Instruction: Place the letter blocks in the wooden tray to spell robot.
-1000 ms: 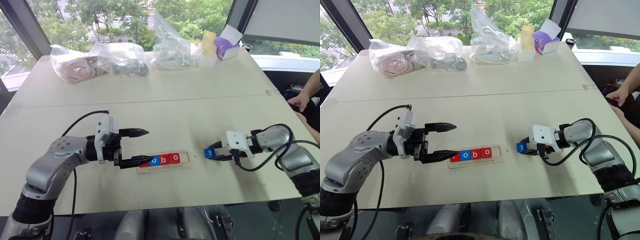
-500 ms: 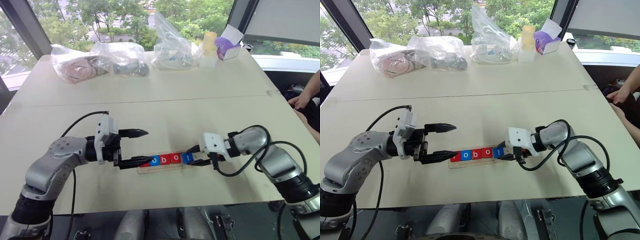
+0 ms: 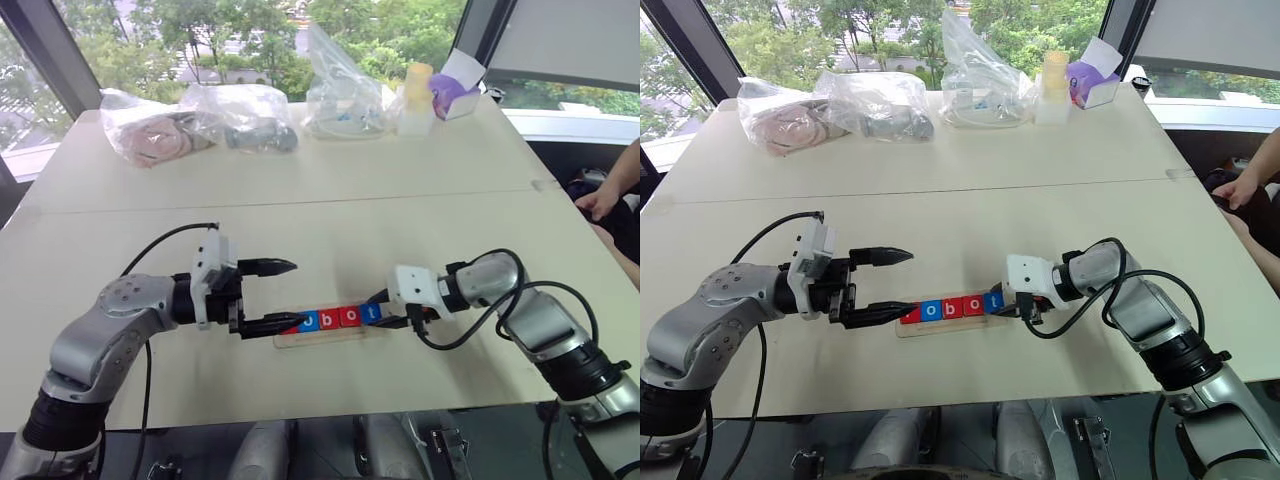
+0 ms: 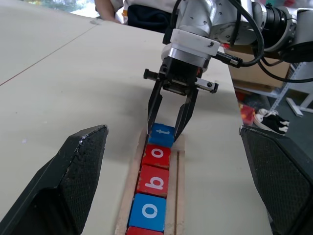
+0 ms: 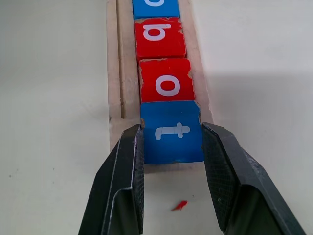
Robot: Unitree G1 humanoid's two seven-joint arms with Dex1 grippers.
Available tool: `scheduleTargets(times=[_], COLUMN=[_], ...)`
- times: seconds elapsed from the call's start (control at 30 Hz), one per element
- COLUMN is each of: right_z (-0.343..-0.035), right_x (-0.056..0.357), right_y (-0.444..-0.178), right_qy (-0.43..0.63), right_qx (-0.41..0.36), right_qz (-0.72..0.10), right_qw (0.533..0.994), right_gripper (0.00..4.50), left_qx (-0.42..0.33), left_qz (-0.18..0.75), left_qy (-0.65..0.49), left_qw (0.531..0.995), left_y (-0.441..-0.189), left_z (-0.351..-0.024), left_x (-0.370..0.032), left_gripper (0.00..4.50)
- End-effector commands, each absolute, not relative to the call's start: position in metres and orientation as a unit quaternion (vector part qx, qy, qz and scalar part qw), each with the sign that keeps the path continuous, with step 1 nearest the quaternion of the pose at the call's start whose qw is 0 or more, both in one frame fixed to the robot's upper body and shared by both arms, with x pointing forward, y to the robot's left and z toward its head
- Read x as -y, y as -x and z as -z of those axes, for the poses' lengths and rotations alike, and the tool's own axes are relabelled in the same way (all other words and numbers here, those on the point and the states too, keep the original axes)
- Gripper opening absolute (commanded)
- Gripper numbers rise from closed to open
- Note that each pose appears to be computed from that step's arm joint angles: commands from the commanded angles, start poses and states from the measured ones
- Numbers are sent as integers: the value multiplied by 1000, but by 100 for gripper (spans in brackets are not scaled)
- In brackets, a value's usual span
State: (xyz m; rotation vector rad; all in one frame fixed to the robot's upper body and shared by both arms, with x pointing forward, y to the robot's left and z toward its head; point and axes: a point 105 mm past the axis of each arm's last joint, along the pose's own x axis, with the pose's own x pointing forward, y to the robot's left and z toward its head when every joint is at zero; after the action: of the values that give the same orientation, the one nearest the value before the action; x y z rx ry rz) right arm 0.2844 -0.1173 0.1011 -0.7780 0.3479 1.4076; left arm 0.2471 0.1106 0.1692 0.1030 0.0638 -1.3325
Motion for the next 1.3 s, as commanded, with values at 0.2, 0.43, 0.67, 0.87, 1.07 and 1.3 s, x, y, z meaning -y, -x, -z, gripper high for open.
scheduleTargets(times=[0.2,0.43,0.67,0.87,1.07,1.3], right_z=[-108,-106,-109,-126,-130,-128], right_x=[108,106,105,115,137,140], right_y=[-283,-285,-287,-290,-302,-313], right_qy=[355,355,359,353,371,375], right_qx=[-140,-140,-136,-130,-143,-135], right_qz=[-634,-633,-630,-612,-573,-557], right_qw=[673,673,675,696,716,729], right_gripper=[112,112,445,445,445,445], left_qx=[-7,-6,-6,-12,-14,-13], left_qz=[620,616,615,615,616,618], left_qy=[-56,-57,-56,-57,-56,-54], left_qw=[782,785,786,786,786,785], left_y=[-244,-245,-245,-244,-244,-244], left_z=[-181,-181,-180,-179,-178,-178], left_x=[-110,-110,-110,-112,-112,-109], left_gripper=[450,450,450,450,450,450])
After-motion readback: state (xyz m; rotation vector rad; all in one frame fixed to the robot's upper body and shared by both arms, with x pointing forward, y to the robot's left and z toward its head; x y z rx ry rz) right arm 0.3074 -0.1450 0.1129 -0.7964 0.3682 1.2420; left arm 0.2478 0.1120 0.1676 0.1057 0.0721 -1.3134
